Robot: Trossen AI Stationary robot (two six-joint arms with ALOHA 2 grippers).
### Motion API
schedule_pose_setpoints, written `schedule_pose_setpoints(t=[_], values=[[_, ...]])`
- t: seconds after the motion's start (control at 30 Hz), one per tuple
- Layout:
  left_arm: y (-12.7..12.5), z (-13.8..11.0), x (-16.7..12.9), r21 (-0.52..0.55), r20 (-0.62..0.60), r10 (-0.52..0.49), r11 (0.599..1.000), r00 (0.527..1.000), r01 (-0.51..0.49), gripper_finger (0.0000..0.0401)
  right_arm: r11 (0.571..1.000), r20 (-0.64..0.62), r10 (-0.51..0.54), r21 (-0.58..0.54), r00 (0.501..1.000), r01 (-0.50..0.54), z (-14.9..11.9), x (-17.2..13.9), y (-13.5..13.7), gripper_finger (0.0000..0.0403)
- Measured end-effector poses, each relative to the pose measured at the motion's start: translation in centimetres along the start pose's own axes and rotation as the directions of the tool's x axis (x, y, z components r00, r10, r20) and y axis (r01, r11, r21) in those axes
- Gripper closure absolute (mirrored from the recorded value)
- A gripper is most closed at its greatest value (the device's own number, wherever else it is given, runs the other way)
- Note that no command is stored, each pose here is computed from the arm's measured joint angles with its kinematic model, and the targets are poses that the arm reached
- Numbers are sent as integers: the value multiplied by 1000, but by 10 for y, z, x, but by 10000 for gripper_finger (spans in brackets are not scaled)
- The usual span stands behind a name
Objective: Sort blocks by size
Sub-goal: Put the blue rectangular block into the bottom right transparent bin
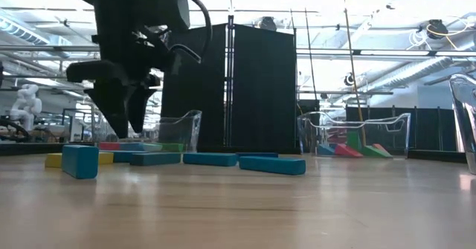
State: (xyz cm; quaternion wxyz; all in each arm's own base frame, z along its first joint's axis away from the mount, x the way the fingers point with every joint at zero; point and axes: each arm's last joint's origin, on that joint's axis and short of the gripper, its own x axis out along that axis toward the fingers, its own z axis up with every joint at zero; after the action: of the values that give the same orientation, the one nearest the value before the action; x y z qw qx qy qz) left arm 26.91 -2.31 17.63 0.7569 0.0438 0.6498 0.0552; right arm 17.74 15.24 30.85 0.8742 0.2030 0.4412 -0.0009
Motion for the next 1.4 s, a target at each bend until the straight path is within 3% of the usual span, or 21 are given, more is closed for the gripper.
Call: schedule_pose_setpoints(t=[0.4,0.73,0.9,1.0,1.13,1.4], values=[[5,-14,24,-40,4,-52,998,999,53,147,1000,20,-23,-7,1000,23,0,0,-1,225],[10,-20,37,-76,38,-96,992,995,99,210,999,42,-38,-3,998,38,1,0,-1,225],[10,-18,36,-62,42,-104,992,994,106,260,998,71,-58,-6,996,58,2,0,-2,225],[11,-15,35,-62,62,-73,995,995,77,292,986,210,-162,1,964,165,5,1,-5,225],[11,-9,33,-61,114,-27,998,993,34,310,947,362,-321,123,875,297,6,11,-12,225],[4,8,17,-56,210,190,982,959,-183,306,842,326,-513,371,794,392,14,38,-49,225]])
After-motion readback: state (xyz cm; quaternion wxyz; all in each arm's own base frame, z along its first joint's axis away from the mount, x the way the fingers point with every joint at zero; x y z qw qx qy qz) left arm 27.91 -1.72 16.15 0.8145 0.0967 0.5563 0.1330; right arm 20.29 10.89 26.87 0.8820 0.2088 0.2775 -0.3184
